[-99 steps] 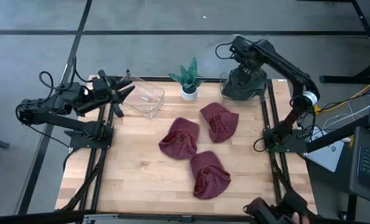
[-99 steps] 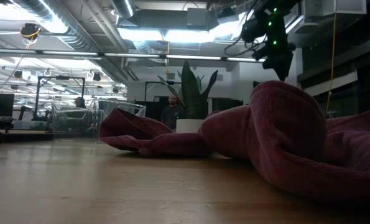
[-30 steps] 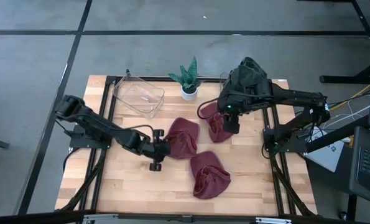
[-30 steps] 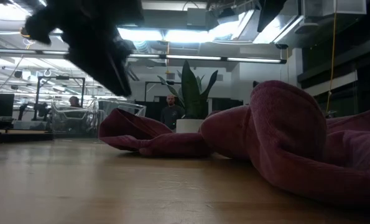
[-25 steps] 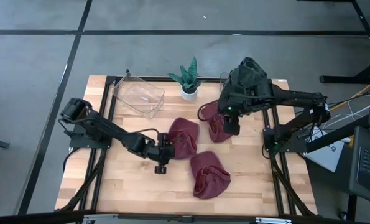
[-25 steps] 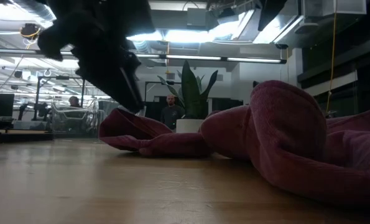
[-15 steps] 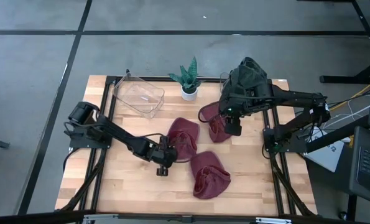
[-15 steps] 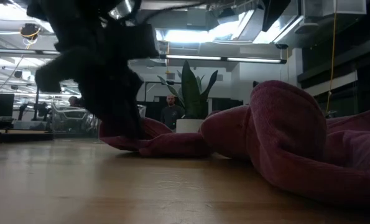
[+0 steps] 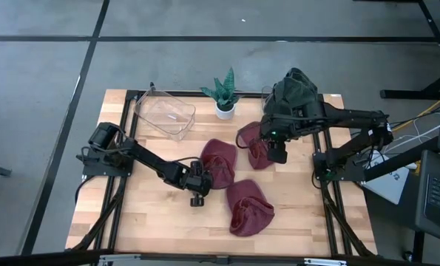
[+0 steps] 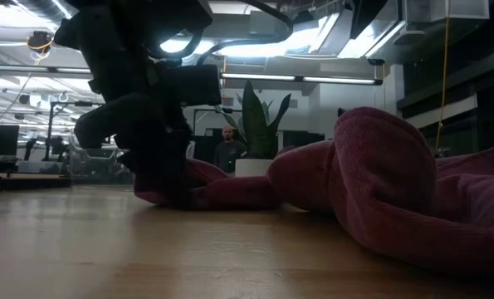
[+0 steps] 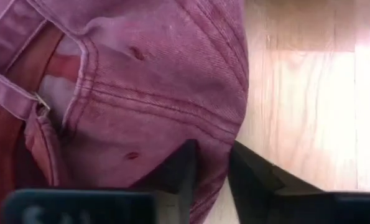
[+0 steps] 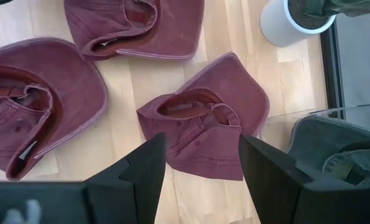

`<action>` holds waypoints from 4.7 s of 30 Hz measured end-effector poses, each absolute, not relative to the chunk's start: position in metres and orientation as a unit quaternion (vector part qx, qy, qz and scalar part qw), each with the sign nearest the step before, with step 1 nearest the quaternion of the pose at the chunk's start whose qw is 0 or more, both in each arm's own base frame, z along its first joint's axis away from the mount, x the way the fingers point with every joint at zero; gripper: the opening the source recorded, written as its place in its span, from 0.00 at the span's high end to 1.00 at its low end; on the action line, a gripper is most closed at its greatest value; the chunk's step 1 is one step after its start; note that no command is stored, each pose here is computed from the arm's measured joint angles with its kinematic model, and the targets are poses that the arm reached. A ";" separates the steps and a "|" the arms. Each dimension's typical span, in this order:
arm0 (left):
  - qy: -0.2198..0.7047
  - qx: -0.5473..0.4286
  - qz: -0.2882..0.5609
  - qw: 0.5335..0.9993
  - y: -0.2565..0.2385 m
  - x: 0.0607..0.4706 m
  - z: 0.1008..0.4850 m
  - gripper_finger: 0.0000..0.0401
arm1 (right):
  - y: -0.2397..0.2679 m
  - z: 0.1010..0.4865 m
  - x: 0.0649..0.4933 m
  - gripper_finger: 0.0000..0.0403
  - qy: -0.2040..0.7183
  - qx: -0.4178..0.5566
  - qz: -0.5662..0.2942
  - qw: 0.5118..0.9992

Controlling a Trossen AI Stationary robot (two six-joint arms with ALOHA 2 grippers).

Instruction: Pick & Place hat

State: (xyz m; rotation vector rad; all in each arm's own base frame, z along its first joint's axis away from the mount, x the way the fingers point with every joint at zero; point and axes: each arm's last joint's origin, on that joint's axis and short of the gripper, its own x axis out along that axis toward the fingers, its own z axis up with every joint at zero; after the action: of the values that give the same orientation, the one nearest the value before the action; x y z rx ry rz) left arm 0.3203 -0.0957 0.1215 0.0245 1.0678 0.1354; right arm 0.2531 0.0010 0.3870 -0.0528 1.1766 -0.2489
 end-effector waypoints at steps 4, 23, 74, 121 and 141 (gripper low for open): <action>0.502 -0.008 0.071 0.862 -0.094 0.318 0.129 0.97 | 0.005 0.387 0.253 0.50 0.552 -0.029 -0.112 0.826; 0.217 -0.108 0.154 0.958 -0.074 0.277 0.279 0.99 | 0.005 0.388 0.254 0.50 0.542 -0.048 -0.135 0.828; 0.130 -0.115 0.561 0.809 0.071 0.134 0.348 0.99 | -0.072 0.403 0.270 0.50 0.393 0.079 -0.292 0.868; 0.285 -0.073 0.541 0.788 0.190 0.217 0.266 0.96 | -0.074 0.403 0.269 0.50 0.380 0.106 -0.320 0.861; 0.264 -0.056 0.542 0.796 0.192 0.219 0.271 0.74 | -0.074 0.403 0.269 0.50 0.382 0.104 -0.319 0.861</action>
State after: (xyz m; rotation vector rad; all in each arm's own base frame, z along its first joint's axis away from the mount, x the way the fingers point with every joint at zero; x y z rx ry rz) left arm 0.2193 0.1918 0.2710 -0.1204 0.5672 1.1633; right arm 0.2691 -0.0739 0.4031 0.2173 0.8023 -0.6684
